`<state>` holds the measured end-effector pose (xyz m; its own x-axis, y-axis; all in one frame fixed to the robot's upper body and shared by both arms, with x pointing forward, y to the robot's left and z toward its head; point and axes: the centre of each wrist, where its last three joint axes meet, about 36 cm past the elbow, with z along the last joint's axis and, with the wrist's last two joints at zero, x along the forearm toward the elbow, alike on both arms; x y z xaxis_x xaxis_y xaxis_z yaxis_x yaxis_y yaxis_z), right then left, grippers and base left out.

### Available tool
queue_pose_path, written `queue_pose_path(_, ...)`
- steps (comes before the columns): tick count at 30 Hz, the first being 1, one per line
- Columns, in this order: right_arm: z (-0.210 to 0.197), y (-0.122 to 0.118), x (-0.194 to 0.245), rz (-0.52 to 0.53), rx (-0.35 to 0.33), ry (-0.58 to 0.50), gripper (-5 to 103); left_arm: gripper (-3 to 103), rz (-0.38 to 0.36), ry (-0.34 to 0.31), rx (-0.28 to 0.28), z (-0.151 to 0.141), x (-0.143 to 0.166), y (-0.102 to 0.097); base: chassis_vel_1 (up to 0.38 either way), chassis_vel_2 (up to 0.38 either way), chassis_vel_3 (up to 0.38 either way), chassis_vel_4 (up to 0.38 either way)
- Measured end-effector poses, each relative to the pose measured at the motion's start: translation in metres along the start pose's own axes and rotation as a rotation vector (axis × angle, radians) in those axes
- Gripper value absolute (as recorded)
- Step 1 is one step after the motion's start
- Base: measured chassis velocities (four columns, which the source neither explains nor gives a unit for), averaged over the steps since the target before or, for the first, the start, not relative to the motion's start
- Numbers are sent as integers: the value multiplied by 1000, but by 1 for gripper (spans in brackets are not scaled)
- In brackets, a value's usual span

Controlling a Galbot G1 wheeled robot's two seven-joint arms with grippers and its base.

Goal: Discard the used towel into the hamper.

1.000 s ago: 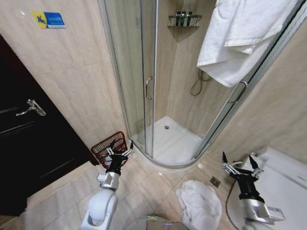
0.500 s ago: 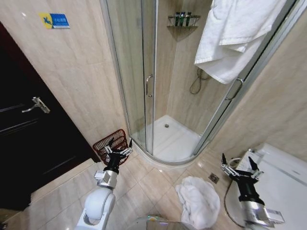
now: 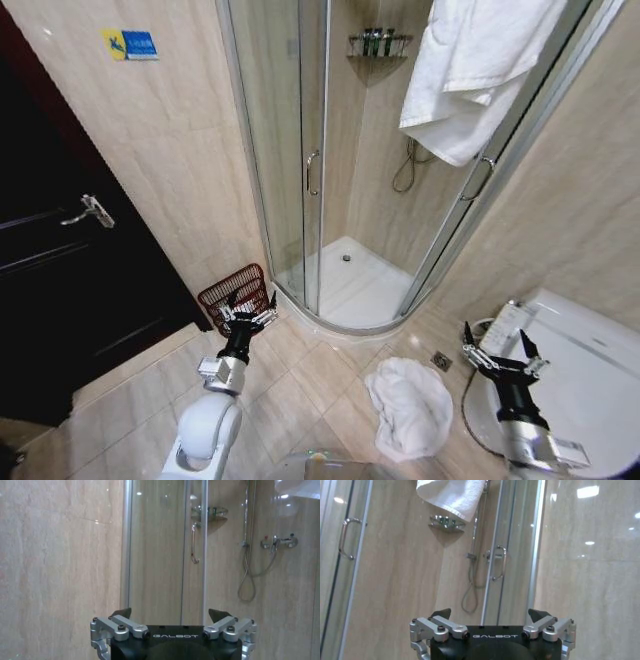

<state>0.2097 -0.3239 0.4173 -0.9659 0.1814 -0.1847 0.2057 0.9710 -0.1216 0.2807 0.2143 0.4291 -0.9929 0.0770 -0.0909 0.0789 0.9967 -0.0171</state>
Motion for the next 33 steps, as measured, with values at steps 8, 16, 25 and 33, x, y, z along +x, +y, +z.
queue_pose_path(8, 5, 11, -79, -106, -115, -121, 100, 100, -18, 12, -10, 13, -4, -2, 0, 0, 0, 0)
queue_pose_path(16, 1, 43, -141, -259, -214, -260, 100, 100, -8, 50, -27, 26, -3, -8, 0, 0, 0, 0)
queue_pose_path(25, -41, 95, -194, -219, -227, -388, 100, 100, -9, 75, -35, 38, -3, -7, 0, 0, 0, 0)
queue_pose_path(33, -93, 90, -235, -93, -75, -464, 100, 100, 3, 70, -50, 39, -7, -3, 0, 0, 0, 0)
